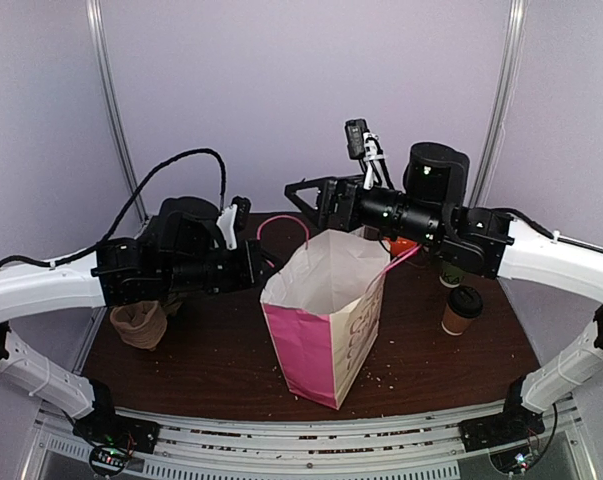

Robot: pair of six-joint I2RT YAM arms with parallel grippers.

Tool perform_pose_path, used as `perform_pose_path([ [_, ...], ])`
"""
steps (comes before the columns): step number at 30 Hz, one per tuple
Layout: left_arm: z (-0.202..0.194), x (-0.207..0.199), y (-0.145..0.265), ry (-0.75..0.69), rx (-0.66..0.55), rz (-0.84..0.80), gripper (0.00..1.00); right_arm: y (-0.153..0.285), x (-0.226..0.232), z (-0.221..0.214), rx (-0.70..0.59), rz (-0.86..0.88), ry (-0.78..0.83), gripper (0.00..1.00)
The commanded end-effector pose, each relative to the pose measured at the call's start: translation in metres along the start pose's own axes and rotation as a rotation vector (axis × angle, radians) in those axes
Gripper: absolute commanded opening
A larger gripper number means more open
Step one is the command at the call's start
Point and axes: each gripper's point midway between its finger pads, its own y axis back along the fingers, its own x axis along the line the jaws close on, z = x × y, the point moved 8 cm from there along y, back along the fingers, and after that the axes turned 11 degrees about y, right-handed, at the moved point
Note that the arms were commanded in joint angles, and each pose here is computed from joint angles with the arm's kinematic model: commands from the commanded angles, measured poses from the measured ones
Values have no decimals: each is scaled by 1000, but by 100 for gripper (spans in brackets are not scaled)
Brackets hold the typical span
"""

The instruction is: Pack the takeout coffee

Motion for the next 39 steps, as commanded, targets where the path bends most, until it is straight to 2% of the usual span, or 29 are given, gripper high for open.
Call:
perform_pose_path([
  [1, 1, -18, -4, -14, 12, -116, 0, -7, -4, 6, -127, -6, -63, 100],
  [5, 1, -24, -4, -22, 24, -159, 0, -13, -9, 1, -175, -26, -93, 100],
  [11, -1, -29, -6, -43, 41, -193, 0, -20, -16, 13, -313, -17, -168, 100],
  [26, -3, -24, -7, -60, 43, -166, 0, -7, -25, 69, -642, 101, -255, 100],
  [34, 0, -17, -6, -85, 9, -105, 0, 19, -15, 94, -553, 122, -183, 100],
  [36, 1, -16, -5, -104, 2, -90, 0, 25, -15, 95, -466, 97, -160, 99],
  [39, 5, -18, -2, -146, -16, -74, 0, 31, -19, 90, -254, -2, -71, 97],
])
